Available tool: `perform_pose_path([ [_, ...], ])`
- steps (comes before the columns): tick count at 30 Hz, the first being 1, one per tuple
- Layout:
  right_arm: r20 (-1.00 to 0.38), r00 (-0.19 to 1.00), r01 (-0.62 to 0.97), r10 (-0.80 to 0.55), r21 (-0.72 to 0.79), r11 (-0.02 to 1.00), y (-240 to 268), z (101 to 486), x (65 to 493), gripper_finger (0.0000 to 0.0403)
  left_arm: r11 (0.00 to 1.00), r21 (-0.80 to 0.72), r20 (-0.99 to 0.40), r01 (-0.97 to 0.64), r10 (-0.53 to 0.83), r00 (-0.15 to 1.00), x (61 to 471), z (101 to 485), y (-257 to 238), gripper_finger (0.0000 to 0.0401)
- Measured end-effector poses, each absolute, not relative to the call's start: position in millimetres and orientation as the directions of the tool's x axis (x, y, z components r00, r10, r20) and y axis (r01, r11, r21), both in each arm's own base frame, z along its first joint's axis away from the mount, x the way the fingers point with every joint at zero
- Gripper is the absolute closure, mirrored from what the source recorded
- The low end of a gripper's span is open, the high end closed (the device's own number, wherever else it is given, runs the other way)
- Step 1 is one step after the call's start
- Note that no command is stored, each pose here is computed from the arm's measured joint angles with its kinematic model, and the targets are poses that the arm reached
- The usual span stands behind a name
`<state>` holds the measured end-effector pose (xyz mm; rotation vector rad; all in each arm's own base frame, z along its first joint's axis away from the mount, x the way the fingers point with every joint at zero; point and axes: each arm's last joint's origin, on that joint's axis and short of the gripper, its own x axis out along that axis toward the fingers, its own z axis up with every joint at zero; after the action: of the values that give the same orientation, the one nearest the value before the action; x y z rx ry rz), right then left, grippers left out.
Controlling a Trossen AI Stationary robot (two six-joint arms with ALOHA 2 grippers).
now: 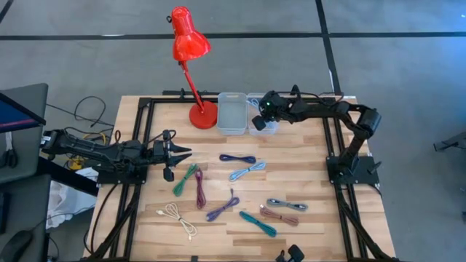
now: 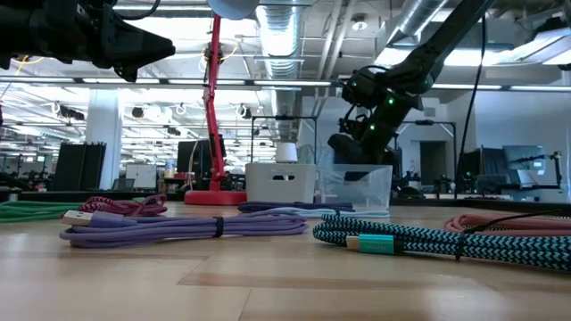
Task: Pick & Place USB Port
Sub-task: Put the light blue charger cable into the transparent bin, then put the pink charger cable into the transparent bin
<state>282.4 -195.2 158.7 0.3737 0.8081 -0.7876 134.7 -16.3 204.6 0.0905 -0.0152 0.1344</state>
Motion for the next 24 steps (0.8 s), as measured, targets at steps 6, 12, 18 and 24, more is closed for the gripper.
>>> perform_pose_path([
  [6,-0.763,0.435,0.747,-0.477,0.010,0.665,-195,159,282,0.0377,0.987,0.089,0.022,-0.135,0.133,0.991,135,205,-16,0.0325],
  [12,-0.759,0.441,0.745,-0.479,0.011,0.667,-194,159,283,0.0343,0.987,0.089,0.021,-0.134,0.133,0.991,135,205,-16,0.0325],
  [18,-0.752,0.448,0.743,-0.483,0.013,0.669,-193,163,283,0.0332,0.987,0.089,0.022,-0.135,0.133,0.991,135,205,-16,0.0325],
  [24,-0.669,0.535,0.697,-0.516,0.005,0.717,-180,201,281,0.0332,0.987,0.089,0.021,-0.135,0.133,0.991,135,205,-16,0.0325],
])
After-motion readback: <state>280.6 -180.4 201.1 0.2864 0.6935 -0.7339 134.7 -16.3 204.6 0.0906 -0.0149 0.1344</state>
